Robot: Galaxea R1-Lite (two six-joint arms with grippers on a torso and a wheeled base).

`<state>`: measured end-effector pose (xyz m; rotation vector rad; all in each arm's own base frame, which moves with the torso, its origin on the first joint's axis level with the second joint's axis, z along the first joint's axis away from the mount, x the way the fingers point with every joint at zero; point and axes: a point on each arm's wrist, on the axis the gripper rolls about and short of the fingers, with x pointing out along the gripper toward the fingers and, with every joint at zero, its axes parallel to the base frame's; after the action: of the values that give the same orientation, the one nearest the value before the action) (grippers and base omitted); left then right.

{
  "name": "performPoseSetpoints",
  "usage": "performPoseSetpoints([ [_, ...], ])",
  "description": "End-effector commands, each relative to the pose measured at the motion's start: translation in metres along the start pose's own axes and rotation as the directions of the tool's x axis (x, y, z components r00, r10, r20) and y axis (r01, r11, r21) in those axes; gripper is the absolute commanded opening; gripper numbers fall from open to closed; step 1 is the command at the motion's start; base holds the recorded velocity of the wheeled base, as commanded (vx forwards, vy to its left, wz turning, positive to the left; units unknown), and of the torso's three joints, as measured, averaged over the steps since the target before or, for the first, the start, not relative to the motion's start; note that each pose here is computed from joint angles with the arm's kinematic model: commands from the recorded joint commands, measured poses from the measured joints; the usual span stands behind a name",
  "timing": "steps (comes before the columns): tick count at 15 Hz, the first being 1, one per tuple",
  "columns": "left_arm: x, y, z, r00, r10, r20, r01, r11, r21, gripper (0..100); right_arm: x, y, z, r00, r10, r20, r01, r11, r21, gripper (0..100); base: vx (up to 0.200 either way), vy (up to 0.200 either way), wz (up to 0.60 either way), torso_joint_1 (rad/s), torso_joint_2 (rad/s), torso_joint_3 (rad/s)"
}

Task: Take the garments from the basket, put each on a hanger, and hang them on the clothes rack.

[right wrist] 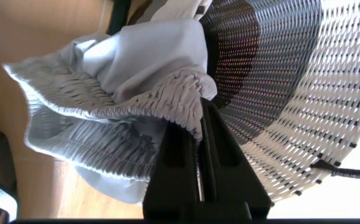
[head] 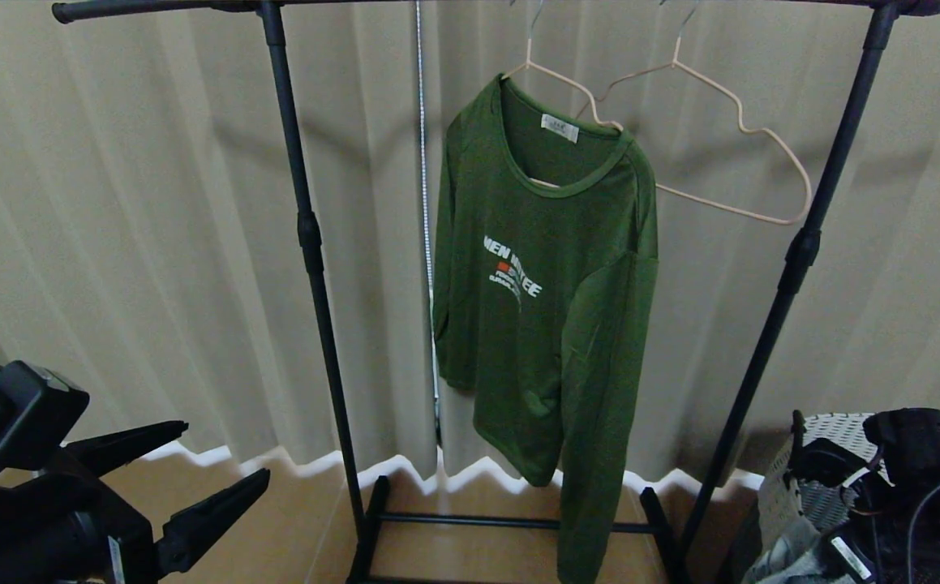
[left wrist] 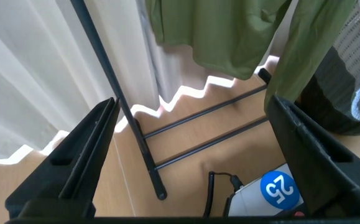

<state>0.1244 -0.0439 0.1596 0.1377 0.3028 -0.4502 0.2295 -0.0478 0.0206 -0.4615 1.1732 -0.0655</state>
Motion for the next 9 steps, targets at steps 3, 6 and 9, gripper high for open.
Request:
performPoseSetpoints([
  [3, 0.000, 0.001, -0.002, 1.000, 0.012, -0.008, -0.012, 1.000, -0.006, 100, -0.045, -0.009, -0.002, 0.985, -0.063, 0.159, 0.056, 0.997, 0.049, 0, 0.000, 0.000, 0.00, 0.000, 0.00, 0.000],
  [6, -0.001, 0.004, -0.004, 0.999, 0.032, -0.013, -0.032, 0.999, -0.005, 100, -0.097, -0.026, 0.007, 0.908, -0.158, 0.389, 0.113, 0.984, 0.138, 0, 0.000, 0.000, 0.00, 0.000, 0.00, 0.000],
  [9, -0.001, 0.004, -0.005, 0.999, 0.031, -0.018, -0.031, 0.999, -0.004, 100, -0.125, -0.036, 0.015, 0.838, -0.201, 0.508, 0.121, 0.975, 0.186, 0, 0.000, 0.000, 0.00, 0.000, 0.00, 0.000],
])
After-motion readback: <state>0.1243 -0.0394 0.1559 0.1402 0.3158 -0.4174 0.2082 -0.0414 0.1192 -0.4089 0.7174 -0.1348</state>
